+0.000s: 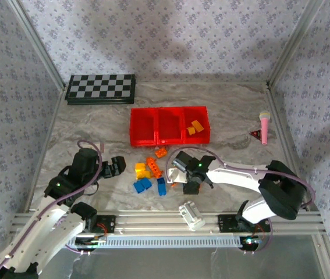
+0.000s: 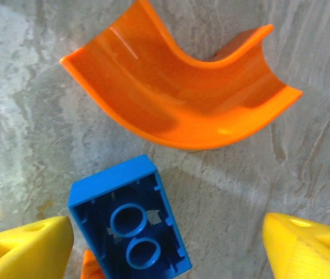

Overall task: Sort the legos into containers by color
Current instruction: Pick up the lego from the bottom-center of the table.

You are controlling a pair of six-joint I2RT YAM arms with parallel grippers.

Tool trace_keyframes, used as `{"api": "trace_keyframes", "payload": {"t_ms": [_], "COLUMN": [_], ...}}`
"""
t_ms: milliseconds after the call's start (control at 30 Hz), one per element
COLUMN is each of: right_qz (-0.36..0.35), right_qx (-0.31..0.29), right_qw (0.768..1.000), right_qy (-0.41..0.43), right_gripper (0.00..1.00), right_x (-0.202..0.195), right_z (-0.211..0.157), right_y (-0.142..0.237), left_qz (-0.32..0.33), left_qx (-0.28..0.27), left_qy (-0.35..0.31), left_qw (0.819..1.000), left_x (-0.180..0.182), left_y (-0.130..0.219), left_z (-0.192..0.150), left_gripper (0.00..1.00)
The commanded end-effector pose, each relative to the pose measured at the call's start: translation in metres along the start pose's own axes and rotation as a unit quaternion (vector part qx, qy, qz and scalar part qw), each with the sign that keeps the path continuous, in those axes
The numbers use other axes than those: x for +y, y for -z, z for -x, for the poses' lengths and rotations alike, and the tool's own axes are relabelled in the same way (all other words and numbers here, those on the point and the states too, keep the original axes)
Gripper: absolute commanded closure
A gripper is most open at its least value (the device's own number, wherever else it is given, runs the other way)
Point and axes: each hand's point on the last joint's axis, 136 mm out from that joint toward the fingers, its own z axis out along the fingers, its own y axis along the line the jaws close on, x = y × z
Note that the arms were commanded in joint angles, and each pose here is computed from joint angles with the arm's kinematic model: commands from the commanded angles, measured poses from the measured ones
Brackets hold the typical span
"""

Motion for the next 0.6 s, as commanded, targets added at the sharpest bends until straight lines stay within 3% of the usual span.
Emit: {"api": "trace_keyframes", "payload": {"t_ms": [0,567], "right_qz": [-0.020,-0.017], "right_qx": [-0.003,0.027], "right_qw": [1.000,0.999], "right_qy": [0.003,0.006], "right_gripper": [0.15,0.28], "right_x": [-0.011,-0.015], "right_z": [0.006,-0.001], "right_y": [-0.002,-0.022], "left_qz": [0.012,0.016], "left_qx": [0.003,0.008], "left_qy": [0.000,-0.003], "left_qw": [1.000,1.000], "left_x": [0.004,0.004], "left_y": [-0.001,-0.003], "left_z": [-0.001,-0.001], "left_gripper": [0.00,0.00]}}
